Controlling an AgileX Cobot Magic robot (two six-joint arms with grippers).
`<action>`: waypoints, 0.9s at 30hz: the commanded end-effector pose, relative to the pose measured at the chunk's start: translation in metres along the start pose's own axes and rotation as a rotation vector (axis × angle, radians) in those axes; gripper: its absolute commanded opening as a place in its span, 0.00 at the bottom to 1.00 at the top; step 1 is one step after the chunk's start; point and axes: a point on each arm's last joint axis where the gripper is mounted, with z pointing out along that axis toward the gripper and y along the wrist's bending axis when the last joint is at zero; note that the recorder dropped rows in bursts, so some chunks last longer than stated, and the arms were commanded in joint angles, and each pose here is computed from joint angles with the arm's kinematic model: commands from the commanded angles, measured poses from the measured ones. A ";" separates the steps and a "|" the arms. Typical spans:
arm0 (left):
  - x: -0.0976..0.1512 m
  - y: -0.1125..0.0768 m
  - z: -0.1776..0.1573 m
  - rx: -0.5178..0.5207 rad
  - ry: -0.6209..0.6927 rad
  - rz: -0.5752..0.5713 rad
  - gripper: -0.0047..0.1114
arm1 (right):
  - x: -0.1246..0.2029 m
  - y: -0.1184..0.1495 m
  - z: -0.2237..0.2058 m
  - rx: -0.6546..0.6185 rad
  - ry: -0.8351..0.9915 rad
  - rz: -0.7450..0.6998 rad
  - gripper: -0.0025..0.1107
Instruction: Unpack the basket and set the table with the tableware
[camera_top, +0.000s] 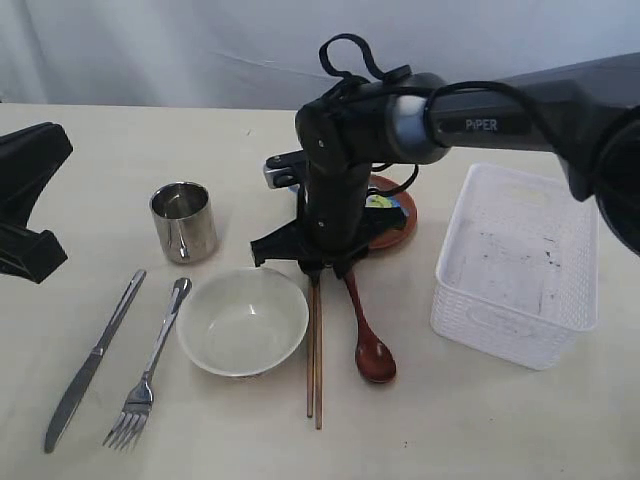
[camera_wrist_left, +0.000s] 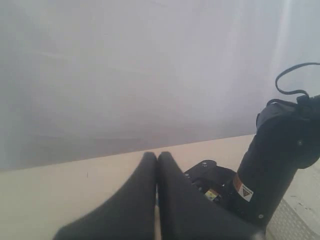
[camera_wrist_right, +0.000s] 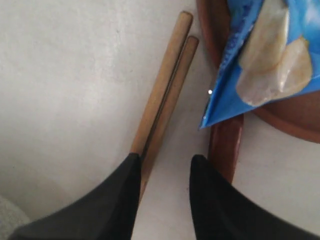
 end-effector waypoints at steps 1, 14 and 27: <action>0.001 0.000 -0.001 0.004 0.000 0.007 0.04 | -0.002 -0.002 0.001 0.007 -0.006 0.005 0.31; 0.001 0.000 -0.001 0.004 0.000 0.007 0.04 | -0.001 -0.002 0.011 0.023 0.013 0.003 0.31; 0.001 0.000 -0.001 0.004 0.000 0.007 0.04 | 0.001 -0.004 0.015 0.045 0.035 -0.004 0.31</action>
